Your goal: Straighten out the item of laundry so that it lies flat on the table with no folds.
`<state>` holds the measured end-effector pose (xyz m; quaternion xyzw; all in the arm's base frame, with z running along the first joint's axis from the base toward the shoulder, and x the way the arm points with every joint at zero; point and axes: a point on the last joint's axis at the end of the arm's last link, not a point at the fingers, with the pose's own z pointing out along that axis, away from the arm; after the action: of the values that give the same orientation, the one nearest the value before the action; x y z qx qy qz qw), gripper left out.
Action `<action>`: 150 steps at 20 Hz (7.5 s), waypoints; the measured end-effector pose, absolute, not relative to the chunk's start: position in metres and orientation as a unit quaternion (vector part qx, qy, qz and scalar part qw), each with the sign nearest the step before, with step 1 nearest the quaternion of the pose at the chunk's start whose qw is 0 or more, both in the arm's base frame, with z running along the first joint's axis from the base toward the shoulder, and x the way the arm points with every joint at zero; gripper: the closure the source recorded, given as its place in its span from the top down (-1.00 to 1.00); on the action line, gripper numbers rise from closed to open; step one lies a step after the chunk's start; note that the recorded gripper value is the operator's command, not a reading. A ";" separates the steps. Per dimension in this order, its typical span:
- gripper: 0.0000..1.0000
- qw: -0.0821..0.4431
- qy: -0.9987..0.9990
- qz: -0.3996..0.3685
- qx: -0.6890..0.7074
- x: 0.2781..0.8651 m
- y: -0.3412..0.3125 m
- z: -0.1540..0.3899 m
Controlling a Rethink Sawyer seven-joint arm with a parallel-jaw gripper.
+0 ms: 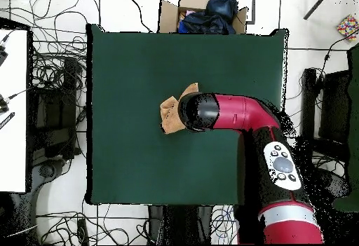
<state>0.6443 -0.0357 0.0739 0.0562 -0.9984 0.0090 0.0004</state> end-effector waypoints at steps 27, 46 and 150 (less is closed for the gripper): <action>1.00 0.023 -0.996 0.011 0.083 0.629 -0.023 0.045; 1.00 0.063 -0.990 0.010 0.128 0.598 0.001 -0.003; -1.00 0.039 -0.994 0.033 0.100 0.655 -0.054 -0.026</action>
<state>0.6546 -0.0545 -0.0263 0.1004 -0.9937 0.0326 0.0386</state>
